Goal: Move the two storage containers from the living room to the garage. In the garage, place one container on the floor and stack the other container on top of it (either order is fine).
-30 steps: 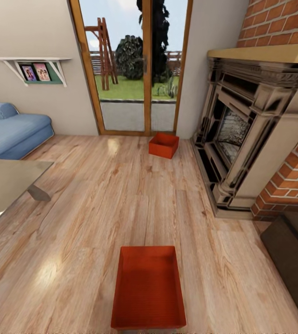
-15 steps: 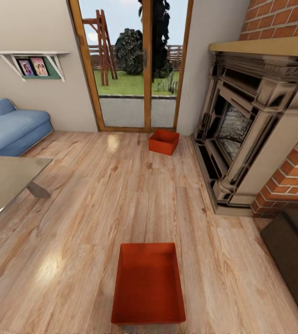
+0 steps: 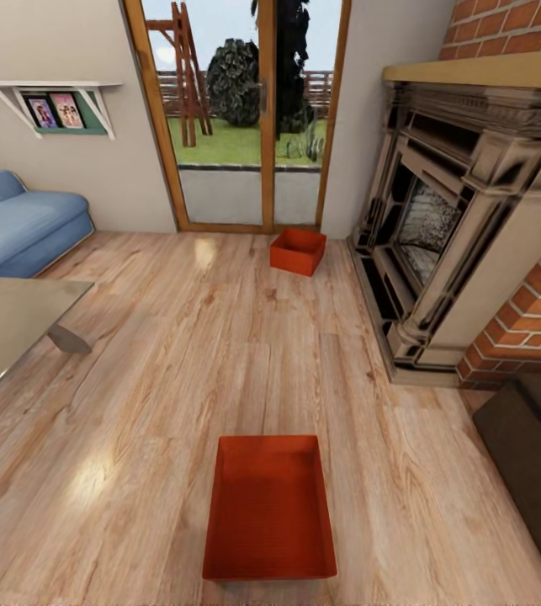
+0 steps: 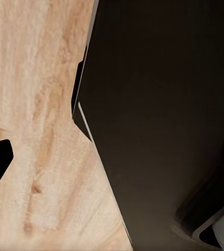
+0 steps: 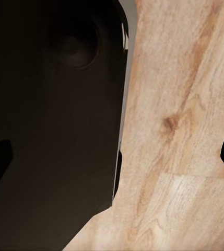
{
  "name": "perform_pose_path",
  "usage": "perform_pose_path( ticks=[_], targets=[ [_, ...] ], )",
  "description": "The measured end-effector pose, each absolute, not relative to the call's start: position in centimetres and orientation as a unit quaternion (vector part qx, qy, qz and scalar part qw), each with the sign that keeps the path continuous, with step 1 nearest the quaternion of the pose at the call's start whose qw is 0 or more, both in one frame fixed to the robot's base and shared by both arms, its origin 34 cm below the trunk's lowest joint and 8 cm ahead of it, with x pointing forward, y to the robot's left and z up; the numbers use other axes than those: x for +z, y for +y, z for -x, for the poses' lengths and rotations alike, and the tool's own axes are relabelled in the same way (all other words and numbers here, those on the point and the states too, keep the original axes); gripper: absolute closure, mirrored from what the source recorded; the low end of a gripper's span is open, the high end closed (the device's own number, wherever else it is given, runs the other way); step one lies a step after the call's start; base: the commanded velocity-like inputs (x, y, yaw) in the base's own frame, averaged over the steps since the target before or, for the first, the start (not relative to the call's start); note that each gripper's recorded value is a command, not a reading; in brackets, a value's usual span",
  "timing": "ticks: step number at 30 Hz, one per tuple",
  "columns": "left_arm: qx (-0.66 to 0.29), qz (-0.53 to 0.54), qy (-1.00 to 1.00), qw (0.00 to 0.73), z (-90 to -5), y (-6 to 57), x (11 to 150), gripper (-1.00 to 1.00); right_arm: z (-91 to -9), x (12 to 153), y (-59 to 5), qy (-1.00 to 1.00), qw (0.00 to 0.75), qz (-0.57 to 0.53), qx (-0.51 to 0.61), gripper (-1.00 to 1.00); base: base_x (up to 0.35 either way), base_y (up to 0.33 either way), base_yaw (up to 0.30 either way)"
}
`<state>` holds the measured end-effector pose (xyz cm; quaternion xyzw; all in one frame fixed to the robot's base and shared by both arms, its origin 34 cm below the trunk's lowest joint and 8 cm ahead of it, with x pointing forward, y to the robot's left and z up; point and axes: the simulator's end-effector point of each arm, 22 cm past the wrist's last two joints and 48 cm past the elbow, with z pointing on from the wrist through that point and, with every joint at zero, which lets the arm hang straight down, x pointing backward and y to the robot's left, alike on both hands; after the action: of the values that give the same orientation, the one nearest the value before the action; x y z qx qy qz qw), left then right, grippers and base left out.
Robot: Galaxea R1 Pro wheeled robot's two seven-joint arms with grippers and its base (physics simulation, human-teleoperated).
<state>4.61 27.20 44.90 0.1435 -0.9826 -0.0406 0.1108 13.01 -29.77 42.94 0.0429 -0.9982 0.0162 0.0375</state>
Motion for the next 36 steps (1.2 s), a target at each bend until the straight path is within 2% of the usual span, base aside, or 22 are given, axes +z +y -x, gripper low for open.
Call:
perform_pose_path(
  ticks=[36],
  targets=[
    [-0.044, -0.143, -0.980, 0.134, -2.8, 27.2, 45.4, -1.00, -11.1, 43.0, -29.6, -0.997, 0.062, -0.043, 0.013, -1.00, 0.000, 0.000, 0.000]
  ],
)
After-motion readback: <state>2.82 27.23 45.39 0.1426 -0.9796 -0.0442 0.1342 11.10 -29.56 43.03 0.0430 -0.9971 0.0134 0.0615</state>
